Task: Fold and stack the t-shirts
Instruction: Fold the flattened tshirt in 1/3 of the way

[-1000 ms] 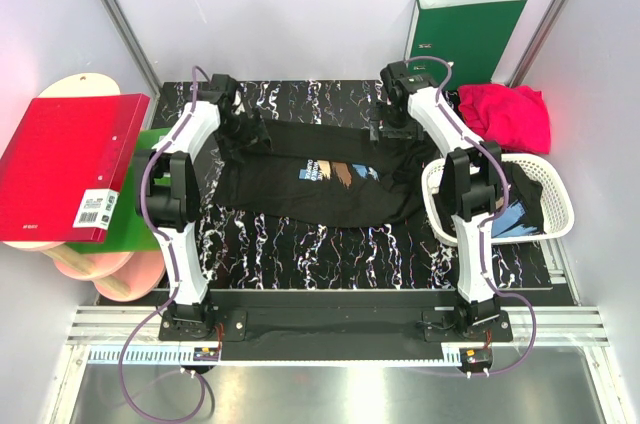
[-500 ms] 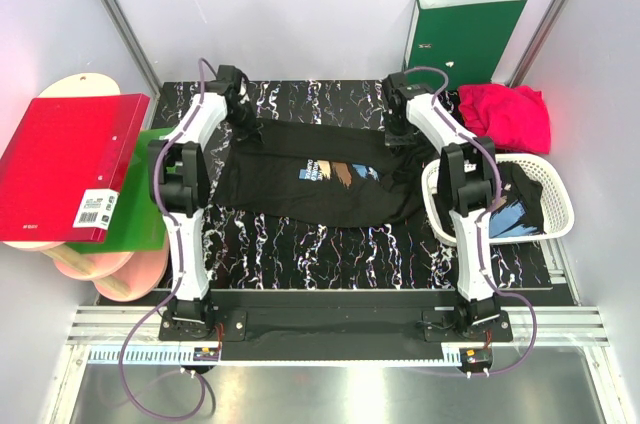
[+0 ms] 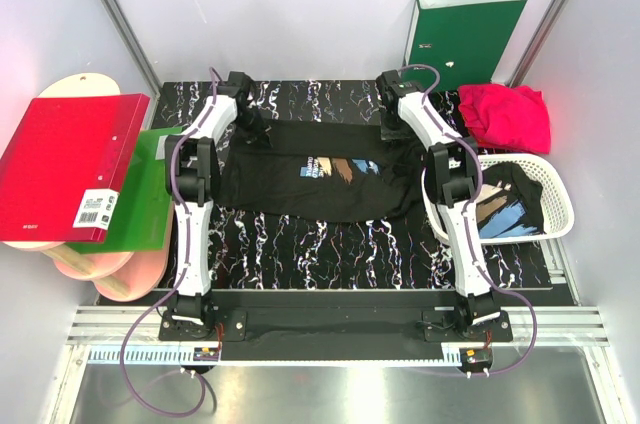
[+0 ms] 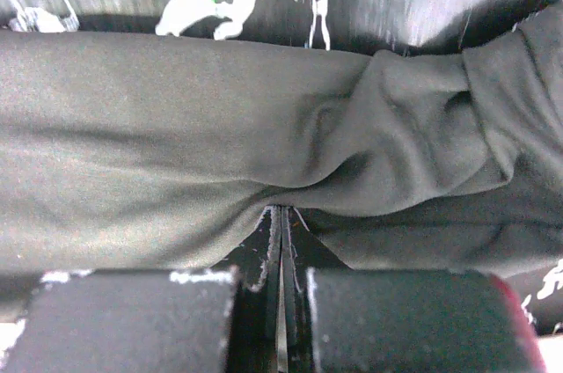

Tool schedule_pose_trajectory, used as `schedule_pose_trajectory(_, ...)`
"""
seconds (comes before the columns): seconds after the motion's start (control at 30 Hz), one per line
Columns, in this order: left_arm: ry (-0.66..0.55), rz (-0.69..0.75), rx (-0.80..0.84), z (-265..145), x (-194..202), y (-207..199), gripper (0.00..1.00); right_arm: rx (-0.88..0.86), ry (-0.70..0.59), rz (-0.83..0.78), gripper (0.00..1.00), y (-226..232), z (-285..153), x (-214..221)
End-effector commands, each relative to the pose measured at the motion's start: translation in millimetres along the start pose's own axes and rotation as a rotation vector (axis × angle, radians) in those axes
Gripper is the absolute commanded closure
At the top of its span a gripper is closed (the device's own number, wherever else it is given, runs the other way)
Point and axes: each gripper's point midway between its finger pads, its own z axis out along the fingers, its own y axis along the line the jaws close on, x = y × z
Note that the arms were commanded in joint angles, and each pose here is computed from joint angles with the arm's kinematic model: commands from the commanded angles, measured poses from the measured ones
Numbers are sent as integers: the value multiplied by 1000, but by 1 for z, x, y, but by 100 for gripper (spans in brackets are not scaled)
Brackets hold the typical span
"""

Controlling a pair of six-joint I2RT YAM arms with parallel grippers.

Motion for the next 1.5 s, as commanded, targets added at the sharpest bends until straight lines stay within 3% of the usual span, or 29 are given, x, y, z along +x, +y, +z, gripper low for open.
schedule_pose_trajectory(0.0, -41, -34, 57, -5, -17, -19, 100, 47, -11, -3, 100, -5, 24, -7)
schedule_pose_trajectory(0.37, -94, -103, 69, -1, -49, -12, 100, 32, -139, 48, 100, 5, 50, -49)
schedule_pose_trajectory(0.67, -151, -129, 106, -15, -77, -10, 100, -129, -224, 101, 100, 29, 50, -78)
schedule_pose_trajectory(0.83, -188, -30, 176, -55, -76, -33, 100, -175, -321, 115, 97, 29, -13, -108)
schedule_pose_trajectory(0.93, -207, -16, 198, -82, -69, -42, 96, -185, -390, 112, 82, 22, -63, -123)
schedule_pose_trajectory(0.97, -188, -20, 186, -79, -60, -38, 91, -188, -401, 113, 70, 21, -74, -124)
schedule_pose_trajectory(1.03, -214, -13, 217, -97, -54, -49, 87, -207, -418, 105, 61, 18, -102, -124)
schedule_pose_trajectory(1.1, -178, -3, 227, -100, -35, -51, 93, -207, -427, 108, 55, 13, -125, -120)
schedule_pose_trajectory(1.13, -156, 15, 231, -99, -25, -54, 100, -202, -433, 109, 55, 10, -132, -120)
schedule_pose_trajectory(1.27, -53, 18, 175, -85, 23, -33, 100, -161, -440, 93, 54, -4, -152, -110)
schedule_pose_trajectory(1.47, 51, 77, 73, -65, 64, -1, 100, -132, -489, 97, 54, -18, -178, -114)
